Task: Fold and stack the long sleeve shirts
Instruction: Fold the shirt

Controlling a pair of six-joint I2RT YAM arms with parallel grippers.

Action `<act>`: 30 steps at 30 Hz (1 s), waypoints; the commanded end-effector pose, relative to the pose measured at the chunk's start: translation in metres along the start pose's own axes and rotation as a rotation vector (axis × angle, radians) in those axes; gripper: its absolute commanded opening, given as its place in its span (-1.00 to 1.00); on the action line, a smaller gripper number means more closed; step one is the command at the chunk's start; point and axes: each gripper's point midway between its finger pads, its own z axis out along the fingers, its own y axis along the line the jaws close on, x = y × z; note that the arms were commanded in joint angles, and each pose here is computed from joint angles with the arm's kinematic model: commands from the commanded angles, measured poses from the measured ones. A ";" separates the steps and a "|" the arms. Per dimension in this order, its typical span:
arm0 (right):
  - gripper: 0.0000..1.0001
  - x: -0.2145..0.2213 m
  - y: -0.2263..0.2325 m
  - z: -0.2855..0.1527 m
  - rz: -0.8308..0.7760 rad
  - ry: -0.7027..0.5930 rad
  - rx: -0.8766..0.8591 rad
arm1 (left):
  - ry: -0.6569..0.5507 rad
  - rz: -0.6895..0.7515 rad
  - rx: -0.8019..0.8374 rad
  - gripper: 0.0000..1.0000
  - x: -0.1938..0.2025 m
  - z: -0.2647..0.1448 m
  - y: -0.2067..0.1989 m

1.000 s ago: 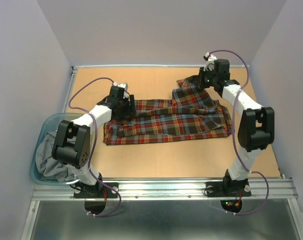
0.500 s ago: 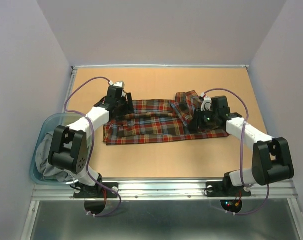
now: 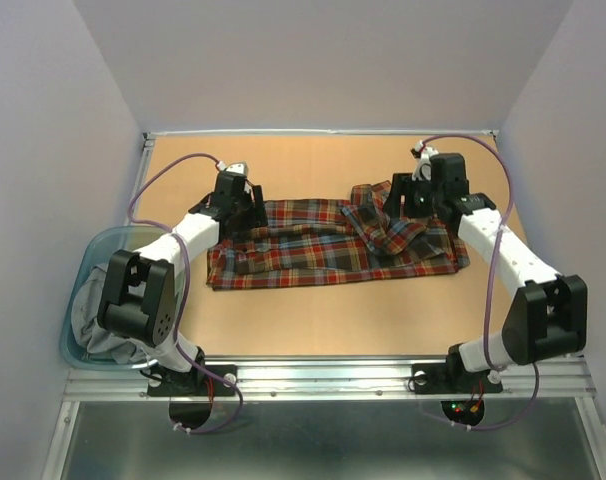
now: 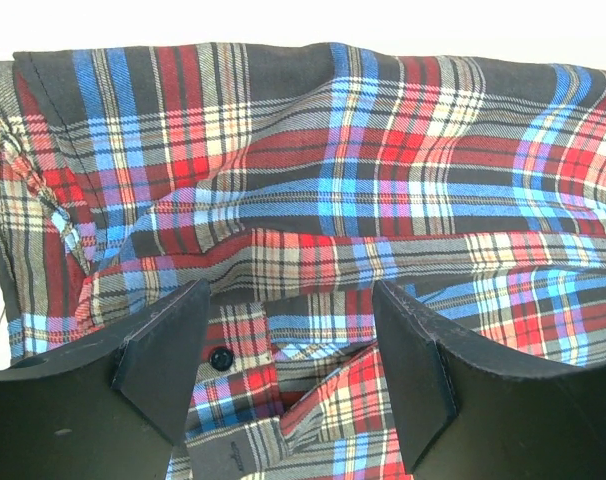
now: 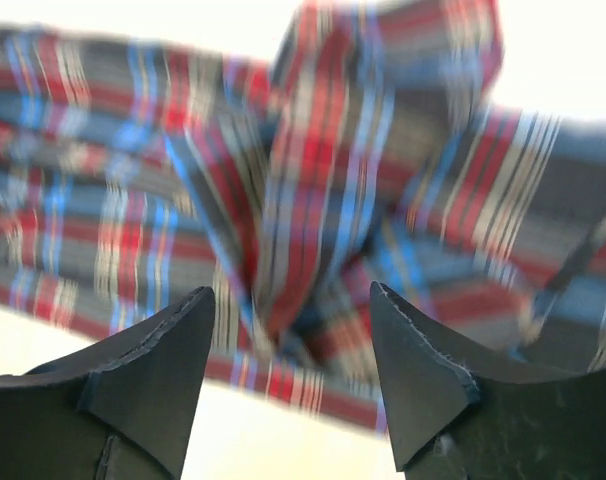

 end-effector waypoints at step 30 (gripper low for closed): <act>-0.99 -0.064 0.112 0.016 -0.342 -0.078 -0.348 | 0.007 0.009 -0.111 0.54 0.004 0.008 0.020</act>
